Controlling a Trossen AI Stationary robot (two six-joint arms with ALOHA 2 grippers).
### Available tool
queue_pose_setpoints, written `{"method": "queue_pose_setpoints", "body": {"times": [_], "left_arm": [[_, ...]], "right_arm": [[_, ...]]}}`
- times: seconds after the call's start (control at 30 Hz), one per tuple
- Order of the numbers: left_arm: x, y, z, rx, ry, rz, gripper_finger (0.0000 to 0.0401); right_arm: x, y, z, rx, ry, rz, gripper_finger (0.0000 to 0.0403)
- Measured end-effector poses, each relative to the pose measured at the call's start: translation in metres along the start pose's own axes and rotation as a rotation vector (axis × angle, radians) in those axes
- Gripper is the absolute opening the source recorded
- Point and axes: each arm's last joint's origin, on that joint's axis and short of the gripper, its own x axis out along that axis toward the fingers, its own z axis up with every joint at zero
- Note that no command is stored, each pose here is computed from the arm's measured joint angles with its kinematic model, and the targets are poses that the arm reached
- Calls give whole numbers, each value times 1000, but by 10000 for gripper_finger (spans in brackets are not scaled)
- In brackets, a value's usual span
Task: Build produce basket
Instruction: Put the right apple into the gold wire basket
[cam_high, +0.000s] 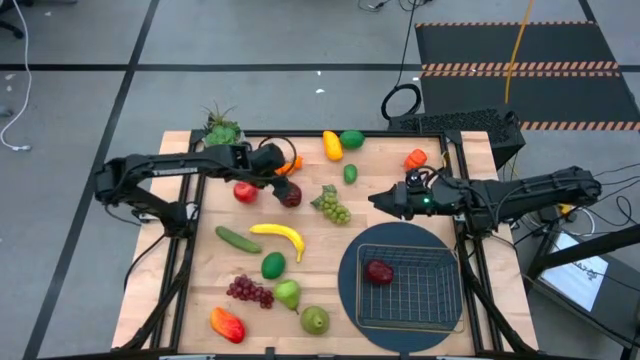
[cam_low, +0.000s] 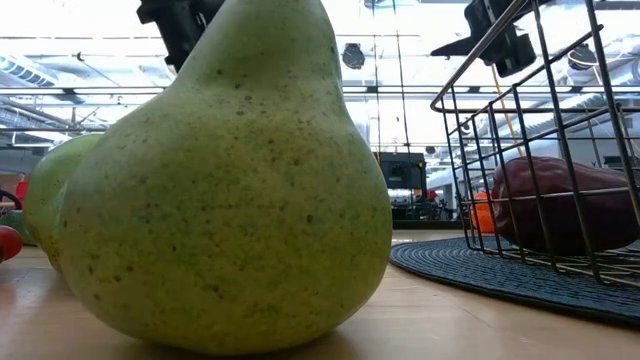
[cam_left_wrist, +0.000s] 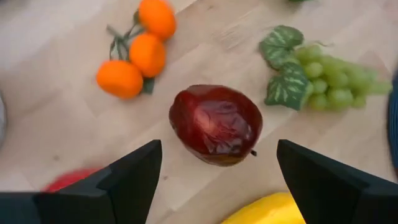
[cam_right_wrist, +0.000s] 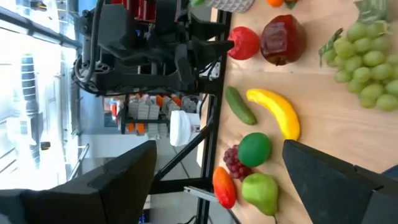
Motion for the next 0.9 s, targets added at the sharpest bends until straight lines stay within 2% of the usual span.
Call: {"method": "queue_pose_setpoints", "body": {"times": [0.17, 0.37, 0.57, 0.77, 0.9], "left_arm": [[17, -4, 0, -90, 47, 8, 332], [33, -16, 0, -161, 64, -39, 394], [50, -17, -2, -263, 98, 3, 381], [66, -19, -4, -344, 126, 38, 398], [75, -20, -4, -355, 125, 44, 398]], "right_arm": [[0, 0, 9, -42, -33, -1, 341], [-2, 0, 27, -108, 57, 15, 341], [-4, -3, 42, -147, 171, 26, 341], [-5, -6, 53, -214, 258, 38, 341], [-7, -7, 59, -261, 308, 63, 341]]}}
